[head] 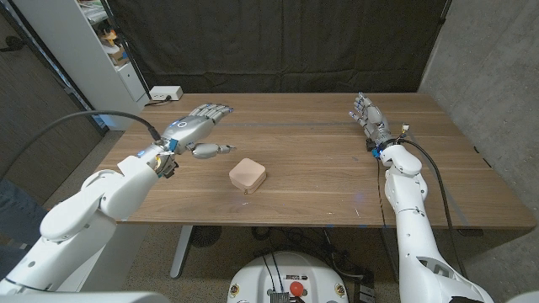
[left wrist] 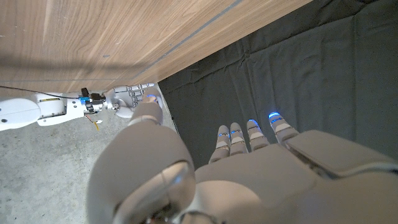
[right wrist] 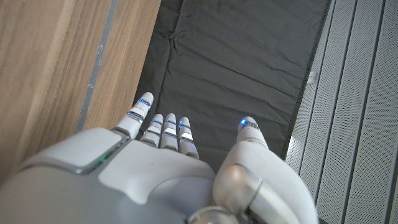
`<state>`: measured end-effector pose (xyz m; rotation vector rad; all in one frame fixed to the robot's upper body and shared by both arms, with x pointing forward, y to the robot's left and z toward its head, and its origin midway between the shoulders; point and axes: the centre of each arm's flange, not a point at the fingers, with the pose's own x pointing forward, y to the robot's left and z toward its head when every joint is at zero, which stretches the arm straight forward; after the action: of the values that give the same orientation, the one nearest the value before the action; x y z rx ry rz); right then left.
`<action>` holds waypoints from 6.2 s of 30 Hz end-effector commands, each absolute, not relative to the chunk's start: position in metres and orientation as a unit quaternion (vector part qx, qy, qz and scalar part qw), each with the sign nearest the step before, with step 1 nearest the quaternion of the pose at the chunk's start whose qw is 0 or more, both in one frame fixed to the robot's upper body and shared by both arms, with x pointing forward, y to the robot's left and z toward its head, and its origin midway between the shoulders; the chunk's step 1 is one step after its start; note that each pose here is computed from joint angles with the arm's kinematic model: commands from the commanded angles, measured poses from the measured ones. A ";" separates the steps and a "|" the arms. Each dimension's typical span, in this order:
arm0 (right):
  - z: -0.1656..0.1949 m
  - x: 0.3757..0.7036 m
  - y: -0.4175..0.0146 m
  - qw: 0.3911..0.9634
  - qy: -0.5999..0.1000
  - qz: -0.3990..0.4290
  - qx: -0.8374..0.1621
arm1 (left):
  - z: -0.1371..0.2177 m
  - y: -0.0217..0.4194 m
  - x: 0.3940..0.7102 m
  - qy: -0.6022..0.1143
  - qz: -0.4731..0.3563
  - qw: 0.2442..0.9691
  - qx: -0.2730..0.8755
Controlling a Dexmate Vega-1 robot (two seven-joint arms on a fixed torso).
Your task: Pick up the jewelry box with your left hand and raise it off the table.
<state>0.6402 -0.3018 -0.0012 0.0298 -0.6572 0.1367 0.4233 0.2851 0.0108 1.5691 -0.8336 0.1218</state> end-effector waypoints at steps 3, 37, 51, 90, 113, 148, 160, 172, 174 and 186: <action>0.002 0.642 -0.302 0.944 -0.324 0.068 0.014 | 0.010 0.277 0.417 -0.349 0.058 0.601 0.717; 0.007 0.635 -0.312 0.941 -0.332 0.062 0.018 | -0.015 0.263 0.409 -0.317 0.042 0.580 0.749; 0.009 0.635 -0.315 0.940 -0.336 0.061 0.022 | -0.020 0.255 0.408 -0.296 0.037 0.556 0.776; 0.015 0.639 -0.314 0.938 -0.340 0.059 0.025 | -0.023 0.242 0.423 -0.265 0.022 0.478 0.837; 0.016 0.644 -0.315 0.938 -0.341 0.058 0.035 | -0.028 0.232 0.427 -0.242 -0.011 0.453 0.858; 0.013 0.645 -0.328 0.938 -0.340 0.051 0.045 | -0.012 0.222 0.453 -0.191 -0.041 0.485 0.853; 0.013 0.648 -0.330 0.938 -0.341 0.052 0.046 | -0.013 0.217 0.461 -0.182 -0.048 0.485 0.854; 0.013 0.650 -0.329 0.937 -0.341 0.052 0.050 | -0.021 0.207 0.468 -0.180 -0.060 0.462 0.866; 0.013 0.650 -0.330 0.937 -0.342 0.052 0.050 | -0.020 0.207 0.468 -0.181 -0.059 0.462 0.866; 0.012 0.652 -0.333 0.938 -0.338 0.049 0.050 | -0.025 0.204 0.475 -0.179 -0.072 0.465 0.864</action>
<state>0.6499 -0.3303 0.0129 0.1000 -0.6950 0.1056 0.4663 0.2093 -0.0191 2.1189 -0.4442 -0.1408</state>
